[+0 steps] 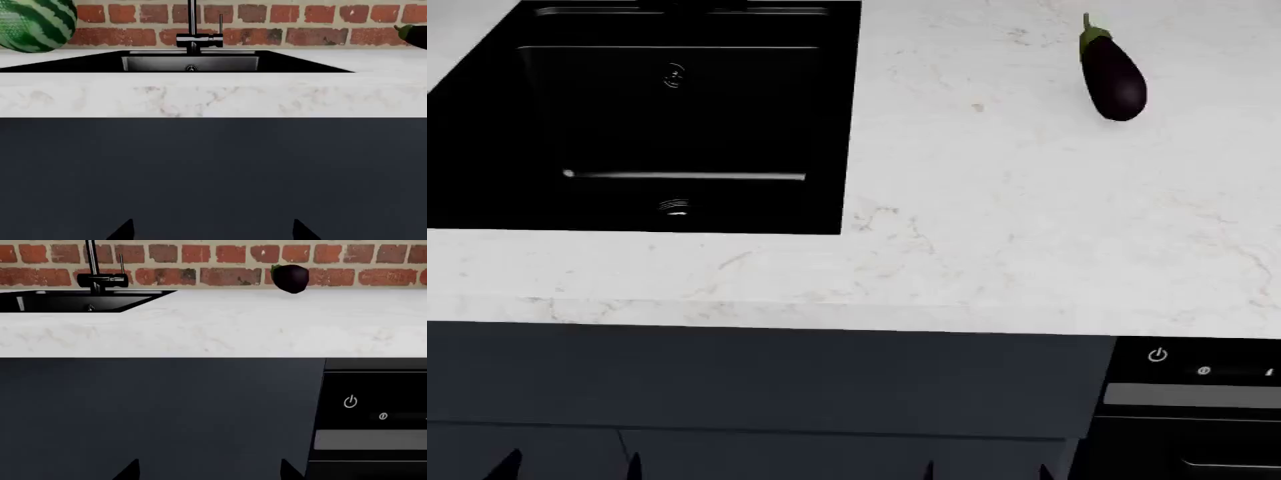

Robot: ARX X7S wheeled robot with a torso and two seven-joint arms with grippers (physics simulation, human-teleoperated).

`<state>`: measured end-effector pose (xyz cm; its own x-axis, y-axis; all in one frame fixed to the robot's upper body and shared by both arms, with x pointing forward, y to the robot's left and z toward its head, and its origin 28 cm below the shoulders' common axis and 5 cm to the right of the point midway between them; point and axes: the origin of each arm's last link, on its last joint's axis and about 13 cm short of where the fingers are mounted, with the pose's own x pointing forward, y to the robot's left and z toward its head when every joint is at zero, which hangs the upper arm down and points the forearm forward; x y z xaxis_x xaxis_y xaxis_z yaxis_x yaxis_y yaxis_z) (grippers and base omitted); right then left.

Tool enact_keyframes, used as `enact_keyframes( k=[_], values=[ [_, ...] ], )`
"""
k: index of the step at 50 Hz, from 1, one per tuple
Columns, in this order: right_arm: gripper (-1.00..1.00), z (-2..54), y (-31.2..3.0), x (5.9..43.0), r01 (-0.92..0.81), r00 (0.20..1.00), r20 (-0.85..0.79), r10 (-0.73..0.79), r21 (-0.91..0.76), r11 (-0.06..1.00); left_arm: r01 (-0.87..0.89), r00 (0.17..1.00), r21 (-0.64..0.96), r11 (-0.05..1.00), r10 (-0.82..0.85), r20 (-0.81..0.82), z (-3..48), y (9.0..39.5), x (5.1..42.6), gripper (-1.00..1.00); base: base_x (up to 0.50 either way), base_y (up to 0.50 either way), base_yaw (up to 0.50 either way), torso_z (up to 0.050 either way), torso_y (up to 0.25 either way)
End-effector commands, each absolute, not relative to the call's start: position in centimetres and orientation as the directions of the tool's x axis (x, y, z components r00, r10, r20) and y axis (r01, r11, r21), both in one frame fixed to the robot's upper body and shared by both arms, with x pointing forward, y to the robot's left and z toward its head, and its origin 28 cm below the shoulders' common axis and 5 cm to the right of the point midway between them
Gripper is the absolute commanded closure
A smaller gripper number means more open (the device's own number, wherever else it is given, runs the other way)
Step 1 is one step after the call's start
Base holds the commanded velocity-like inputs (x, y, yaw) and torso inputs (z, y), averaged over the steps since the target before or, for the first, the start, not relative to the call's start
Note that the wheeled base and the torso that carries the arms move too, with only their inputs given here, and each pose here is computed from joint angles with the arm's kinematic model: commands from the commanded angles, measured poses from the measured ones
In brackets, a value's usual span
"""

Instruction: Pick the eggplant from the counter and place it in the sink

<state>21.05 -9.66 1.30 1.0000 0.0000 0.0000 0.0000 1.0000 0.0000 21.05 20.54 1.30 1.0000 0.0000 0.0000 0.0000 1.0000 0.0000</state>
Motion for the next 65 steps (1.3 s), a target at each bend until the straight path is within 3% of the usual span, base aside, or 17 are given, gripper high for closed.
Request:
enact_keyframes(
  k=[1,65],
  values=[
    [-1.00,1.36,-9.60,21.01,0.000,1.000,0.000,0.000,0.000,1.000,0.000,1.000,0.000,1.000,0.000,0.000,1.28,20.54,21.04,-1.00,0.00,0.00,0.00,0.000,0.000],
    [-1.00,1.17,-9.55,20.39,0.002,1.000,-0.005,-0.002,-0.020,1.000,0.022,1.000,-0.014,1.000,-0.022,-0.004,1.43,20.47,20.58,-1.00,0.00,0.00,0.00,0.000,0.000]
  ],
)
